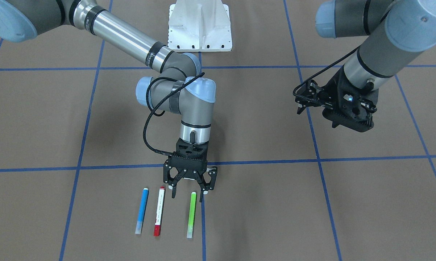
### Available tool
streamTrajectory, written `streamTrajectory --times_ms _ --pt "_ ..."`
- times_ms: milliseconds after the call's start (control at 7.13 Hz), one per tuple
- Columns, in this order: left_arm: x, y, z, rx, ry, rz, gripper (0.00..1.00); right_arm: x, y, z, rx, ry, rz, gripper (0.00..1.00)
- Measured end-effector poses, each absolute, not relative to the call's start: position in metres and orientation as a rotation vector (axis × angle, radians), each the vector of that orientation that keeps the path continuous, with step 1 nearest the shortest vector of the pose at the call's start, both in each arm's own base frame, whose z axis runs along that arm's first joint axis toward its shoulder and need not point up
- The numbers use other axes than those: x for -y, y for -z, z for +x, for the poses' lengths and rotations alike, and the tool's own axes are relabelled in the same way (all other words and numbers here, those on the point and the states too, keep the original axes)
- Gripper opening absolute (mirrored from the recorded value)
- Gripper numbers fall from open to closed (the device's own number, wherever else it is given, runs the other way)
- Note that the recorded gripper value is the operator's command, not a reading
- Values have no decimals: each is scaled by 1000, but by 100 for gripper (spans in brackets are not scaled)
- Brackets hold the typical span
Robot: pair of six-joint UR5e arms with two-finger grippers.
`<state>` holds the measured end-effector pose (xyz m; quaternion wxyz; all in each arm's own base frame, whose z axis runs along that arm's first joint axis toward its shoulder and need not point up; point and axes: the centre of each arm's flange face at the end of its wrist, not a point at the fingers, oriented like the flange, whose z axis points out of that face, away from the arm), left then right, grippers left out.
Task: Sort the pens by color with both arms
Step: 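Lift the green highlighter out and place it beside the red-capped marker, then withdraw the right arm while the left gripper moves over the cup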
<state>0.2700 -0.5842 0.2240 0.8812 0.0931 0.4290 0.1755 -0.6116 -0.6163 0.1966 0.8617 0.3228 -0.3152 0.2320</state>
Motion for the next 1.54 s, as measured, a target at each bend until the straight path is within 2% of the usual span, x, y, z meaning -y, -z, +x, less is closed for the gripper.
streamTrajectory --times_ms 280,701,1122,1543 --pt "582 -222 275 -897 -345 178 99 640 -196 -578 772 -448 501 99" --pt "565 -192 314 -926 -171 66 99 666 -207 -481 864 -273 180 100" --pt "574 -139 384 -922 -62 -51 99 651 -256 -392 931 -122 -11 100" --pt "575 -80 460 -871 -27 -151 99 621 -294 -318 949 -34 -60 100"
